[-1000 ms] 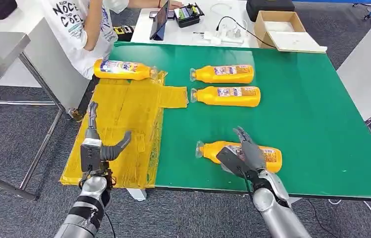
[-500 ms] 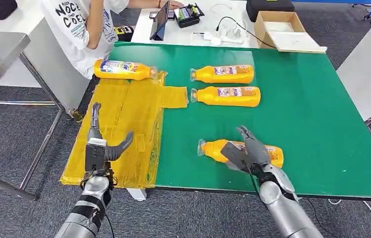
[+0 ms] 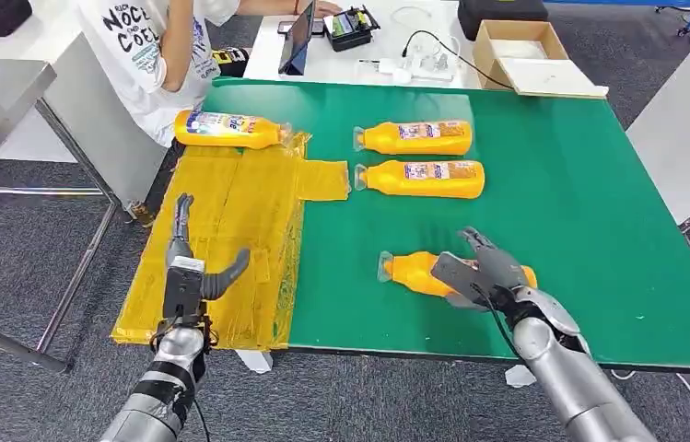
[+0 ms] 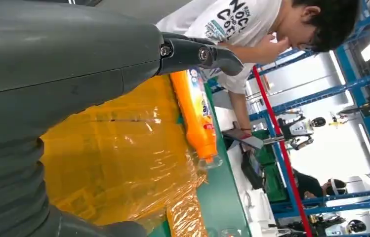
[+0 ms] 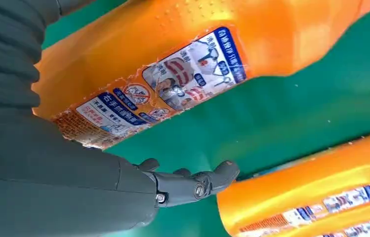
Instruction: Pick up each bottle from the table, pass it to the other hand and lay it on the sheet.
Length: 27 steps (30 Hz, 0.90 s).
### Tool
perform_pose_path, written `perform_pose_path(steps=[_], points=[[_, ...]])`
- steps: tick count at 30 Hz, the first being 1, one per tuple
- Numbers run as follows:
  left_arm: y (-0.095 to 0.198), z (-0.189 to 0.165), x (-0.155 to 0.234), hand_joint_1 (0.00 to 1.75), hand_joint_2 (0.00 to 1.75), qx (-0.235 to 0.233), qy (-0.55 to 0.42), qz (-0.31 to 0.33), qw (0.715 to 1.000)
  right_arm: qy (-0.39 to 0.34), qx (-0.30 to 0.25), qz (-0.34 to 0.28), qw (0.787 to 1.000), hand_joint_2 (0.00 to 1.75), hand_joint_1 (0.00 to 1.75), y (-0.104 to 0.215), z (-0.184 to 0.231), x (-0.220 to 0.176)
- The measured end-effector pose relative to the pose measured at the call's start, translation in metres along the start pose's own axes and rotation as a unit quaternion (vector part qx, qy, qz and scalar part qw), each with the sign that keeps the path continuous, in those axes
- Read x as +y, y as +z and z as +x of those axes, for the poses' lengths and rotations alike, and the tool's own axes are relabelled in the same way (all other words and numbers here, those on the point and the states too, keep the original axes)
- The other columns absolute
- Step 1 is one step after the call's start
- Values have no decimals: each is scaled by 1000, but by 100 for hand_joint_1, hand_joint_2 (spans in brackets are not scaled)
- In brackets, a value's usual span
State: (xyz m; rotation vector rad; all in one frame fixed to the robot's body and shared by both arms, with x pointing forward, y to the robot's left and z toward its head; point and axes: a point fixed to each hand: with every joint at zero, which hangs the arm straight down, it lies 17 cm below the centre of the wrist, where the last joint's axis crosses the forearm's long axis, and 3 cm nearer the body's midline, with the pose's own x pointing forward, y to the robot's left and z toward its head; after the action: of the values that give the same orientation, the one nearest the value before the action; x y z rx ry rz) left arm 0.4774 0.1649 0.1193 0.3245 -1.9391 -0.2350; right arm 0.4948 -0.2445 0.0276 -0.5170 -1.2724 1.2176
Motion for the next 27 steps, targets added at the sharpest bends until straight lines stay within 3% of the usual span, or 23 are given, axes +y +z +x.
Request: perform_pose_path(steps=[27], points=[[4,-13,-7,0,175,20,13,-16,1000,58,36,80,994,175,0,17,-42,15]])
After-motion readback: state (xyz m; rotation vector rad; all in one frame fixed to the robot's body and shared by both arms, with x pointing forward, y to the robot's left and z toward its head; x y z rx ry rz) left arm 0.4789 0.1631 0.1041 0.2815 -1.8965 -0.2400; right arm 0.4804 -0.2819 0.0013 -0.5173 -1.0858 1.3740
